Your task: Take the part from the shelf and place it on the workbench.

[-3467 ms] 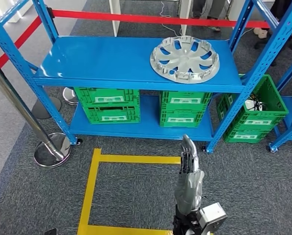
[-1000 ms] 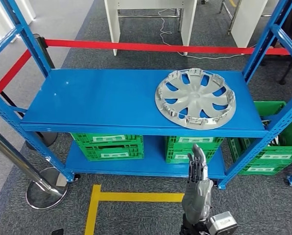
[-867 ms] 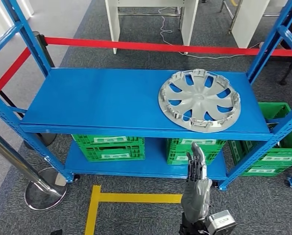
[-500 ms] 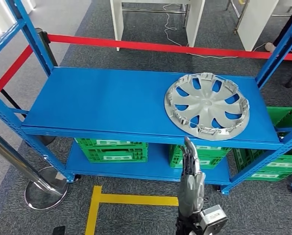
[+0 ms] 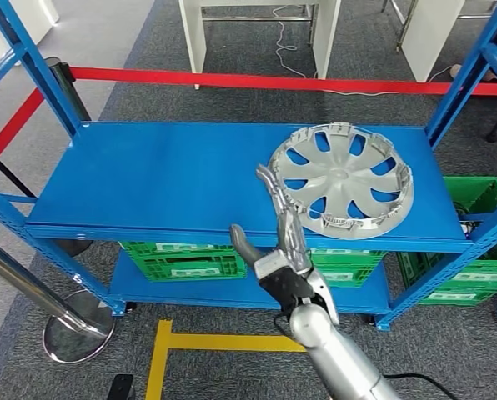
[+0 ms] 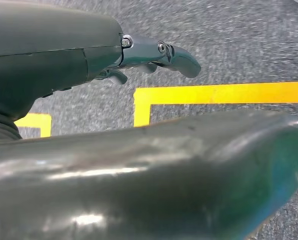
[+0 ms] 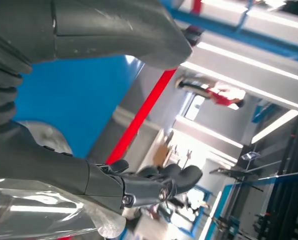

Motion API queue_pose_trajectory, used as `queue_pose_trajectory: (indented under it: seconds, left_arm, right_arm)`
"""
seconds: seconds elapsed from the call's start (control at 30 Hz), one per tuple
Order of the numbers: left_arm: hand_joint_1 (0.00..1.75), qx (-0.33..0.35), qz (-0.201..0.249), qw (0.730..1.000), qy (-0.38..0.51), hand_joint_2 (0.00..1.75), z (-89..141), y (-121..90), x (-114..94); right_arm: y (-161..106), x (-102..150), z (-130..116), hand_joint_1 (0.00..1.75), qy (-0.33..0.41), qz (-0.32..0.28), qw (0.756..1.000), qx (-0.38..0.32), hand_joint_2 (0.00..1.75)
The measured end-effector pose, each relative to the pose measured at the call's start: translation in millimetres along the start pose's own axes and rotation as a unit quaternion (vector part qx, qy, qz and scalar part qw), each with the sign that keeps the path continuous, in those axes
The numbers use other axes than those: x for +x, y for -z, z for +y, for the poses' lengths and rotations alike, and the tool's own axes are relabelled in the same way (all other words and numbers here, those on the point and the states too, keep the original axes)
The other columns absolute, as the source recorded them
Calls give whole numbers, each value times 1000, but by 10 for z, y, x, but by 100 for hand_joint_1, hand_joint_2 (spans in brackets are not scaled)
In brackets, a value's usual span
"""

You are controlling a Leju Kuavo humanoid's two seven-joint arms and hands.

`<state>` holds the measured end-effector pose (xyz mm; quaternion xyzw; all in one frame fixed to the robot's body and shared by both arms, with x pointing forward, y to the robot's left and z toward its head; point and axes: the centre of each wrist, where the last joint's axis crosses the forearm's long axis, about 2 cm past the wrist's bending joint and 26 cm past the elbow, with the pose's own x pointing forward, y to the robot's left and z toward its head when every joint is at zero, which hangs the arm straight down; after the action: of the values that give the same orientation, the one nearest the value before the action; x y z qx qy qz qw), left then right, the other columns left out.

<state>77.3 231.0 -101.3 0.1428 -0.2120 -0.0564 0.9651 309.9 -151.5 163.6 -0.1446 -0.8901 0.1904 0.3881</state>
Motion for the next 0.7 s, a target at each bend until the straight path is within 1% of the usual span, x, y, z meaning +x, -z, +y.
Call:
queue_pose_trajectory:
  seconds: [0.13, 0.2, 0.27, 0.37, 0.43, 0.57, 0.7]
  left_arm:
    - [0, -6, -2, 1000, 22, 0, -5, 18, 92]
    - [0, -10, -3, 1000, 28, 0, -17, 16, 107]
    - [0, -13, -3, 999, 30, 0, -34, 12, 121]
    - [0, -16, -6, 999, 33, 0, -50, 6, 127]
    - [0, -15, -8, 999, 39, 0, -54, 4, 125]
    - [0, -4, -18, 998, 55, 0, -55, 6, 156]
    - [0, -1, -22, 998, 59, 0, -49, 11, 170]
  right_arm:
    - [523, -198, -44, 0, -110, 17, 993, 42, 175]
    - [687, -273, -66, 0, -148, 22, 987, 55, 175]
    - [789, -326, -86, 0, -167, 25, 984, 62, 175]
    - [801, -408, -82, 0, -188, 38, 979, 72, 175]
    - [789, -450, -71, 0, -218, 47, 972, 79, 175]
    - [864, -555, -82, 0, -298, 60, 946, 115, 175]
    - [847, -689, -97, 0, -325, 84, 927, 168, 175]
